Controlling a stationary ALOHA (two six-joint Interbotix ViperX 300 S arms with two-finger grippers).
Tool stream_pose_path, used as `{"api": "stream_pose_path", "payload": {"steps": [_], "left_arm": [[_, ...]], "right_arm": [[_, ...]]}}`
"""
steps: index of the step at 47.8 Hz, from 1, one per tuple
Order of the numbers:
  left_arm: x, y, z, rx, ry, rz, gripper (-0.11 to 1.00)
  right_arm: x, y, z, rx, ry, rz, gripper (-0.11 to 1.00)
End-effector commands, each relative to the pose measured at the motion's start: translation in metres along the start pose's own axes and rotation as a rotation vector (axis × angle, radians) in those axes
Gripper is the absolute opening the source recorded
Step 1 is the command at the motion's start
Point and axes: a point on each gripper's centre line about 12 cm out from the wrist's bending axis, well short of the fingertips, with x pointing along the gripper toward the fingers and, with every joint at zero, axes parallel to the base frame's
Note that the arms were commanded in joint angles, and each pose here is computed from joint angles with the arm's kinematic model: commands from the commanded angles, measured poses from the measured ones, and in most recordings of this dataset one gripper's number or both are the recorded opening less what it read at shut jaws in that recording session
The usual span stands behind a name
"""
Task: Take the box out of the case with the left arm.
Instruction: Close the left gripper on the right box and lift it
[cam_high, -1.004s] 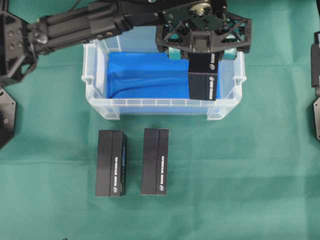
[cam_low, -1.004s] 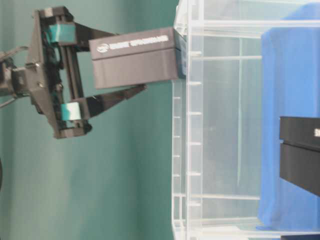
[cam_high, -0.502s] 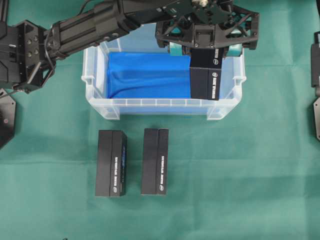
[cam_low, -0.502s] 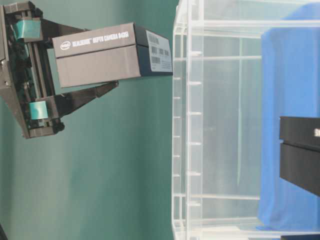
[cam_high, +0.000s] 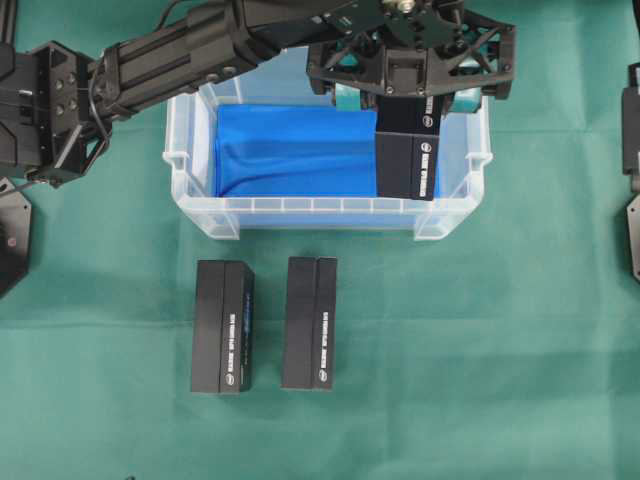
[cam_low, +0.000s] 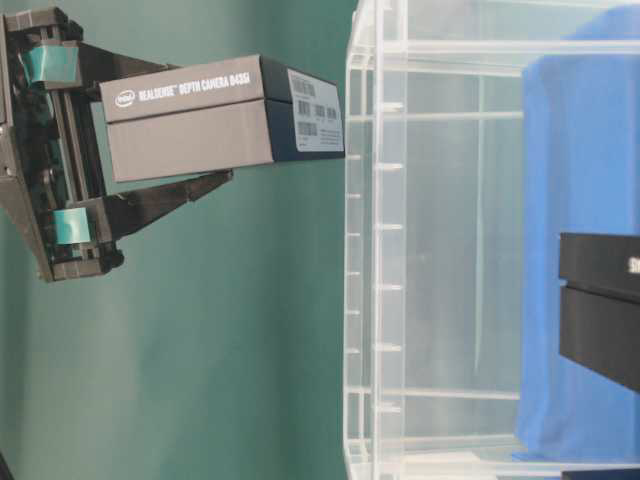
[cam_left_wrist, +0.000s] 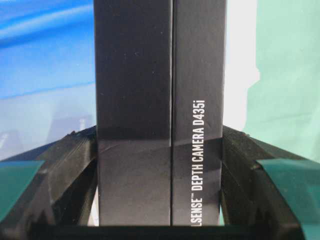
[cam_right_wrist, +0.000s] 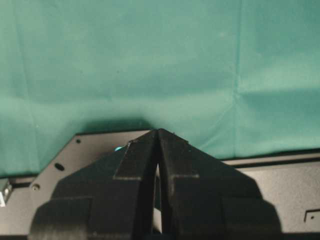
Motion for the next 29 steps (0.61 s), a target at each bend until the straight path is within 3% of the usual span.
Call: {"api": "stream_pose_path", "payload": {"steps": [1,29], "left_arm": [[-0.0228,0.0020,0.0015,-0.005,-0.017,-0.053,0.59],[-0.0224,0.0021,0.0018,-0.004,-0.019,-0.050,0.59]], "right_arm": [[-0.0049,0.0004,0.0025,0.003,-0.019,0.007,0.03],[-0.0054,0.0004,0.0025,0.001,-0.019,0.007,0.03]]}}
